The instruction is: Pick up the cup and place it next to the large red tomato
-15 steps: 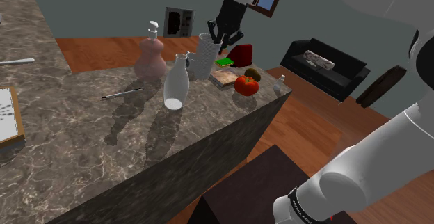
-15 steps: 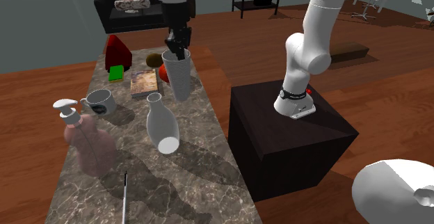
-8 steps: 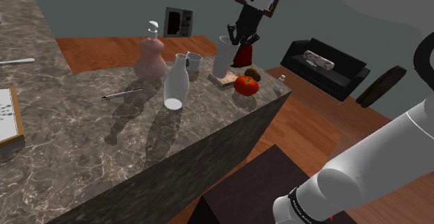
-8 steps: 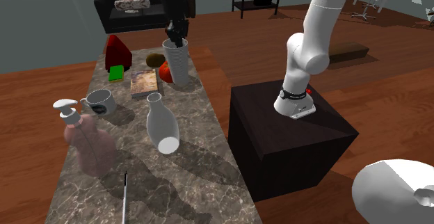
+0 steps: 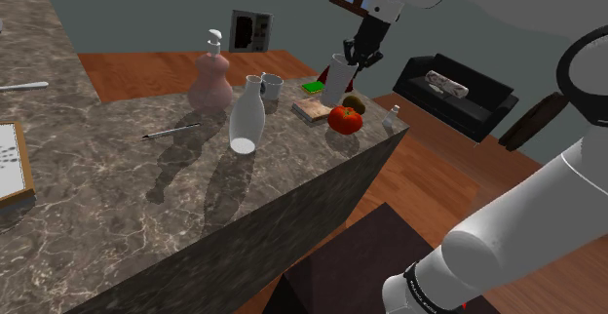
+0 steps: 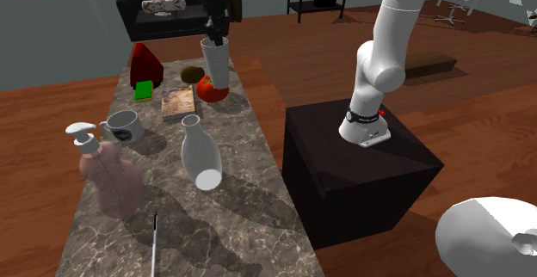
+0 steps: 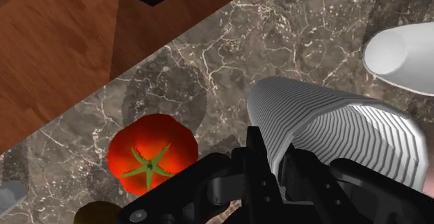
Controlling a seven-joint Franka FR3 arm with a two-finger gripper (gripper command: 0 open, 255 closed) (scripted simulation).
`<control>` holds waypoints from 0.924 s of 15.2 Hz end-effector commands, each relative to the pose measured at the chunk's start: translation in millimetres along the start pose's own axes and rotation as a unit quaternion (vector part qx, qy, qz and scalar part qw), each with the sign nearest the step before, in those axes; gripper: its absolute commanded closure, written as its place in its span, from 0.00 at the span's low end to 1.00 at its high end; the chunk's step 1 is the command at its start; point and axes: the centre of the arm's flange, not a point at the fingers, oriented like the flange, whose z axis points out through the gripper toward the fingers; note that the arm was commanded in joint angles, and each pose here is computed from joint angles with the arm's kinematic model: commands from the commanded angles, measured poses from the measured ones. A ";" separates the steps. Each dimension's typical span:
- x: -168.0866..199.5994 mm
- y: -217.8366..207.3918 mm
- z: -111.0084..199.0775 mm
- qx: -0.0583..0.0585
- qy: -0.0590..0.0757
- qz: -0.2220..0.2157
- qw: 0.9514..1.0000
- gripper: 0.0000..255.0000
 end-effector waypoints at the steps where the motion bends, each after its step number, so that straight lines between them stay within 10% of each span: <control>1: 13.2 21.8 -1.5 0.000 0.000 -0.001 1.000 1.00; 14: 98.9 170.4 -4.3 0.000 0.000 -0.001 1.000 1.00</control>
